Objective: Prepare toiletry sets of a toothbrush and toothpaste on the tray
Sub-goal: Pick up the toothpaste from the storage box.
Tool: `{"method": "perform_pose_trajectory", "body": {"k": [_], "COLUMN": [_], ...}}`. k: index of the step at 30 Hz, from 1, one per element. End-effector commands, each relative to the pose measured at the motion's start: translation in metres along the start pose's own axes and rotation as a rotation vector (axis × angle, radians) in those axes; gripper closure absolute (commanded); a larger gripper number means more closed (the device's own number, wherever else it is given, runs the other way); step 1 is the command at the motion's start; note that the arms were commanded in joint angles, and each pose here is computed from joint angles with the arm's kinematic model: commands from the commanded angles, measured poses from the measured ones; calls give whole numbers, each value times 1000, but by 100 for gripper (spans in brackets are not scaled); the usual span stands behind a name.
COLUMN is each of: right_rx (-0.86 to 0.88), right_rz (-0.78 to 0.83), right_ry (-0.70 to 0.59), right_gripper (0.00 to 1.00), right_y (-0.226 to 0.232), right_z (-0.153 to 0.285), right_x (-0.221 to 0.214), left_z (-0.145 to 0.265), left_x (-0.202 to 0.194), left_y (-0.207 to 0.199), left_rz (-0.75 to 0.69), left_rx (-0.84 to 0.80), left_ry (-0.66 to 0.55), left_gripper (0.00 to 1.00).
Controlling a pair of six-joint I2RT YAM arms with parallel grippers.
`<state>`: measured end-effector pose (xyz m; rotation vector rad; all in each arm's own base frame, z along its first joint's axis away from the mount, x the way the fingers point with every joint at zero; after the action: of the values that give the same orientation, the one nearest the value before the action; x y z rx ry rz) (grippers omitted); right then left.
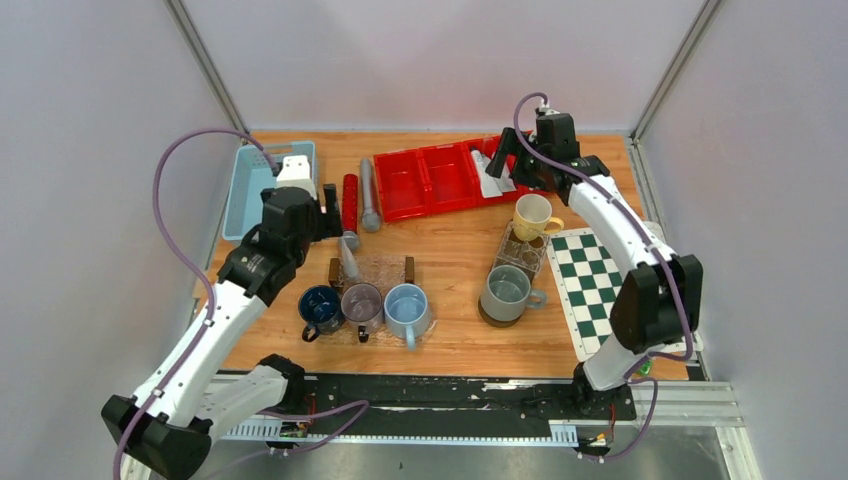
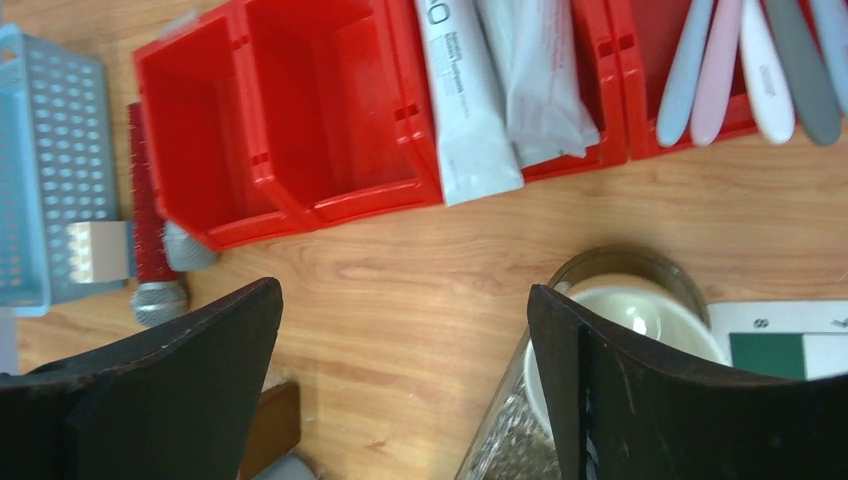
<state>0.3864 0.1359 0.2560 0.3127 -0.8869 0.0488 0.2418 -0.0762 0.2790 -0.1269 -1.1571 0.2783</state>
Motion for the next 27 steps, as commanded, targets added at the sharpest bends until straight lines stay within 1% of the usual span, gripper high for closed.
{"method": "perform_pose_trajectory", "body": {"k": [1, 4, 6, 9, 15, 18, 22, 27], "right_rx": [-60, -95, -145, -166, -171, -182, -152, -160], "right_rz": [87, 184, 261, 377, 579, 634, 702, 764], "right_ry": [9, 20, 25, 28, 41, 39, 34, 56], "right_gripper": [7, 13, 21, 32, 38, 40, 43, 47], "right_y": [-15, -25, -35, -43, -53, -55, -51, -49], "right_z": [-22, -44, -59, -78, -108, -117, -128, -142], "right_x": [17, 23, 25, 28, 18, 13, 6, -3], "left_z": [-4, -11, -12, -15, -17, -16, -13, -11], "left_x": [20, 29, 32, 27, 15, 15, 17, 16], "left_y": [2, 13, 18, 22, 28, 31, 32, 34], "left_rz": [9, 2, -19, -44, -75, -87, -89, -96], "left_rx": [-77, -60, -43, -41, -43, -39, -46, -43], "left_ry": [29, 18, 0, -21, -36, -48, -77, -89], "left_gripper": [12, 10, 9, 8, 7, 6, 6, 6]}}
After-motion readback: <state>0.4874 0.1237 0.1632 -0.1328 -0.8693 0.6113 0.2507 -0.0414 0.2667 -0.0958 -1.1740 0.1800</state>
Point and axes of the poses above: each gripper's point midway between its finger pads, its own z axis back along the fingers, its own y axis along the line the jaws close on, x = y × z, the point moved 6 cm from there along z, back along the fingers, and after that the axes turned 13 degrees about z, right-handed, at the moved point
